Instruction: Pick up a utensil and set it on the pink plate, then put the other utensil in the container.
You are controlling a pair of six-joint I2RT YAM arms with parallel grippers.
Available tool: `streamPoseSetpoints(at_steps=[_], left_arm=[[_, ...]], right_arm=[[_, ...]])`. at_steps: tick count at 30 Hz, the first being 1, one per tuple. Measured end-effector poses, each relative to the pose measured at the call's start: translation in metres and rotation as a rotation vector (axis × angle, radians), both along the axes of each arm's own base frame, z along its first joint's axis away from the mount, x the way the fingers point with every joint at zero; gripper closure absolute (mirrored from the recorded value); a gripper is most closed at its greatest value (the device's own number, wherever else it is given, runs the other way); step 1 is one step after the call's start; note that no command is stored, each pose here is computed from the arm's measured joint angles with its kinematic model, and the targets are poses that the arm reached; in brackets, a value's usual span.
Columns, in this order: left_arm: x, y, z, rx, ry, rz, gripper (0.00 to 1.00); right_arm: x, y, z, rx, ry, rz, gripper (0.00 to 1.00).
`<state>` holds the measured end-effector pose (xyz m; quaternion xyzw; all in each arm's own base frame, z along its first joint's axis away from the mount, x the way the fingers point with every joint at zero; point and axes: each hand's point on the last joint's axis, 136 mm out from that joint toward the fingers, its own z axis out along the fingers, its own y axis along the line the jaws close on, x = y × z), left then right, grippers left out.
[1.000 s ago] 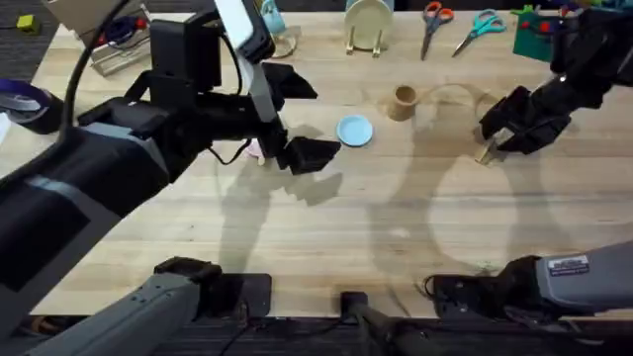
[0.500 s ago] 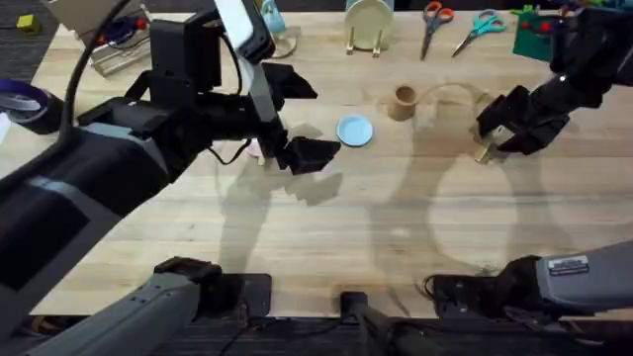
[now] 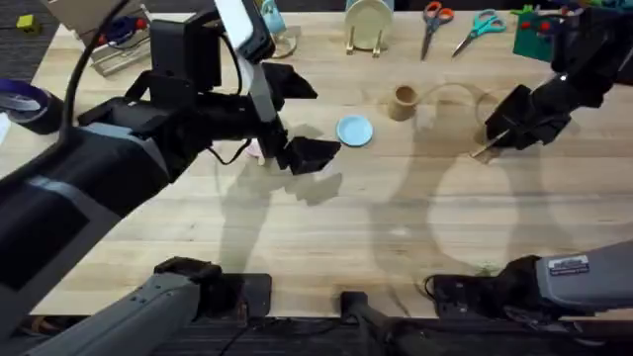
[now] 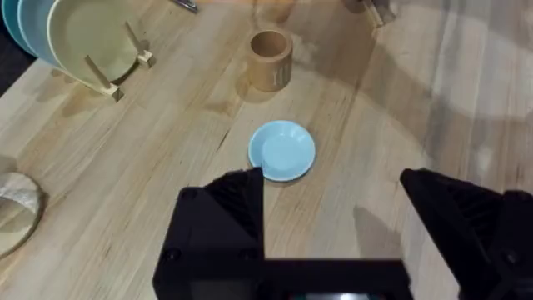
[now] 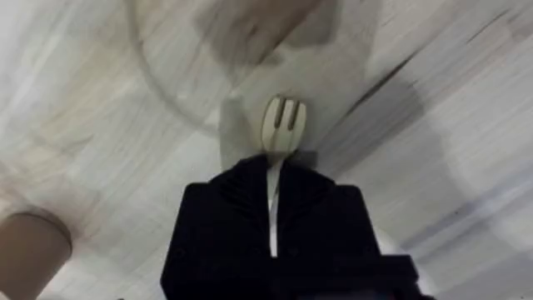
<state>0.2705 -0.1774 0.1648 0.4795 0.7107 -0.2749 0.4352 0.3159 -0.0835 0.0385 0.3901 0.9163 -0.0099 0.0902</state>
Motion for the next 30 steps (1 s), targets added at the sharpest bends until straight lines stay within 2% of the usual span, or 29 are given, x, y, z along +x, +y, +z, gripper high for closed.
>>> streamPoseSetpoints(at_steps=[9,16,24,30], left_arm=[[0.002,0.000,0.002,-0.002,-0.012,0.000,0.007],[0.002,0.000,0.002,-0.002,-0.012,0.000,0.008],[0.002,0.000,0.002,-0.002,-0.012,0.000,0.007],[0.001,0.000,0.002,-0.002,-0.011,0.000,0.007]], right_arm=[[0.000,0.001,0.001,0.003,0.003,0.002,0.975],[-0.005,0.009,0.009,0.042,0.030,0.058,0.973],[0.021,0.004,0.084,-0.018,-0.124,0.171,0.973],[0.032,0.002,0.130,-0.082,-0.204,0.291,0.973]])
